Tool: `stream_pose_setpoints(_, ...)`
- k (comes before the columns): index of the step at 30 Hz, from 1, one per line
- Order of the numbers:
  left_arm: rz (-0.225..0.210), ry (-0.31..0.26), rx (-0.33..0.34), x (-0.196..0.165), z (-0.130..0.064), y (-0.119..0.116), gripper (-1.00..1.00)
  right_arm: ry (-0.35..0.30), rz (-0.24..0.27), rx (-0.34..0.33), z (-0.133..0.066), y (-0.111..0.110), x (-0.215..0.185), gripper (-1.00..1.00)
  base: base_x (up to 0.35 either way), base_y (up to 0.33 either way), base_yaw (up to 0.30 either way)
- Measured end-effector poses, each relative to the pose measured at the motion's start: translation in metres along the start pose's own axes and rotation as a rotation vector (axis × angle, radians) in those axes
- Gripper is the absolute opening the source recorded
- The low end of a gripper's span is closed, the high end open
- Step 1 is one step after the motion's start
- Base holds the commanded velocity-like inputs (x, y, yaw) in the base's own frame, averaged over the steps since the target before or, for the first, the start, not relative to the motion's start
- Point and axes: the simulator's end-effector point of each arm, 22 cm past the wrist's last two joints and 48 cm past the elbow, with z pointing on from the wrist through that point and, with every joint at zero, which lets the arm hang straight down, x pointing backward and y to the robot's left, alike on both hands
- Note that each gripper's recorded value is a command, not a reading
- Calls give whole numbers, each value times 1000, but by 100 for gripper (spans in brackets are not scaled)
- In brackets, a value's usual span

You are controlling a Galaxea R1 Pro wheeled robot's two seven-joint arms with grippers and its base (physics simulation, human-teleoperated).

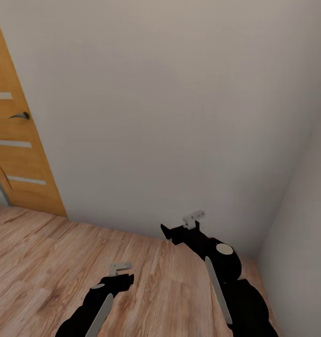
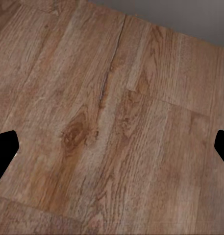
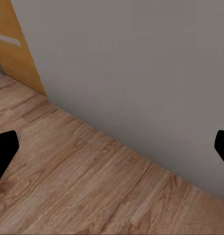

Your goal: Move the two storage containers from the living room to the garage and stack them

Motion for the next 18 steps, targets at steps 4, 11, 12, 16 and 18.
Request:
stream_pose_setpoints(4, 0, -1, 0, 0, 0, 0, 100, -1, 0, -1, 0, 0, 0, 100, 300, 207, 290)
stream_pose_setpoints(11, 0, 0, 0, 0, 0, 0, 100, 0, -1, -1, 0, 0, 0, 100, 286, 228, 290)
stream_pose_setpoints(12, 0, 0, 0, 0, 0, 0, 100, 0, -1, -1, 0, 1, 0, 100, 284, 229, 290)
stream_pose_setpoints(16, 0, 0, 0, 0, 0, 0, 100, 0, -1, -1, 0, 1, 0, 100, 284, 228, 290)
stream_pose_setpoints(18, 0, 0, 0, 0, 0, 0, 100, 0, -1, -1, 0, 1, 0, 100, 284, 225, 290)
